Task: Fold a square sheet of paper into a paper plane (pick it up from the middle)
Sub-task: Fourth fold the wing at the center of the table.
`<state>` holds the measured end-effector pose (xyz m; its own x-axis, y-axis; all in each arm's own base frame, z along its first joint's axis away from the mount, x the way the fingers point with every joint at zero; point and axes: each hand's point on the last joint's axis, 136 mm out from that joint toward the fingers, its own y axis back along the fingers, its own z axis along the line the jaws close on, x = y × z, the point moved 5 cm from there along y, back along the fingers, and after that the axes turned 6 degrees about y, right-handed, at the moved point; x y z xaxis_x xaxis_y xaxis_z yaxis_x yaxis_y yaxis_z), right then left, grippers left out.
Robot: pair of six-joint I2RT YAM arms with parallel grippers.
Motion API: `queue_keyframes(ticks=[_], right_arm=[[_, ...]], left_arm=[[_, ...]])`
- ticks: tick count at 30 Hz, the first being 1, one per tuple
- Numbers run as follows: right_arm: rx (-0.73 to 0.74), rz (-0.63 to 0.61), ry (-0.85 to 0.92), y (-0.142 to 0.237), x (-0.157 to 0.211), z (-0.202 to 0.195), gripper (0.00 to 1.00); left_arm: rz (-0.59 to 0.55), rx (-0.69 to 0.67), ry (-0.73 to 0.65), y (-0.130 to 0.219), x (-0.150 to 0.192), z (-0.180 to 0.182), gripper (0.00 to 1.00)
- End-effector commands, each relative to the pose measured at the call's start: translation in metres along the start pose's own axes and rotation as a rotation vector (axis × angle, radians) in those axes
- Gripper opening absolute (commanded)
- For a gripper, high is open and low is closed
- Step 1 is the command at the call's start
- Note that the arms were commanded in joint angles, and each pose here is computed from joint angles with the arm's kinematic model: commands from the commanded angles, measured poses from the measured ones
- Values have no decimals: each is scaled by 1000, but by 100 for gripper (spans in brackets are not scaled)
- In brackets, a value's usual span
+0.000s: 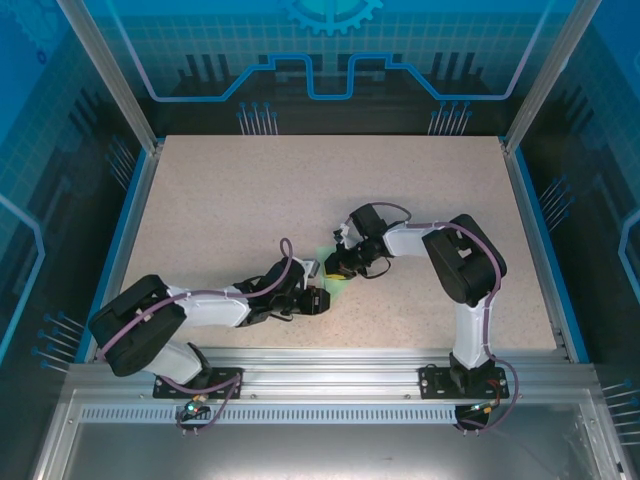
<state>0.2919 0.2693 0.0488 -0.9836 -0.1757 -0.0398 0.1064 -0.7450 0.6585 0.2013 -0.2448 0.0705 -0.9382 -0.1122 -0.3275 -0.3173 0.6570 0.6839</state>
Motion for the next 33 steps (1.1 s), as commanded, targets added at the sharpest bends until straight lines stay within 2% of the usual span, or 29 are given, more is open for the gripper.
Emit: queue_keyframes(ticks=[1, 4, 6, 10, 13, 15, 18, 24, 33], right_arm=[[-5, 18, 7, -4, 3, -4, 13], [-5, 19, 7, -4, 4, -4, 13], [-3, 20, 12, -3, 4, -3, 13], [1, 22, 11, -4, 4, -4, 13], [1, 21, 8, -4, 3, -5, 13], [2, 19, 6, -4, 3, -4, 13], [-9, 15, 9, -3, 1, -2, 13], [-12, -3, 20, 3, -1, 5, 14], [-15, 0, 17, 2, 0, 5, 15]], left_arm=[[0, -12, 33, 4, 0, 2, 34], [-61, -64, 81, 13, -9, 6, 35], [-131, -54, 119, 25, -17, 4, 40], [-284, -142, 218, 59, -30, 16, 40], [-327, -129, 250, 75, -34, 21, 40], [-310, -105, 231, 77, -33, 17, 42], [-220, -39, 180, 67, -30, 4, 45], [-40, 19, 127, 27, -30, -16, 42], [36, -64, 134, -12, -30, -11, 38]])
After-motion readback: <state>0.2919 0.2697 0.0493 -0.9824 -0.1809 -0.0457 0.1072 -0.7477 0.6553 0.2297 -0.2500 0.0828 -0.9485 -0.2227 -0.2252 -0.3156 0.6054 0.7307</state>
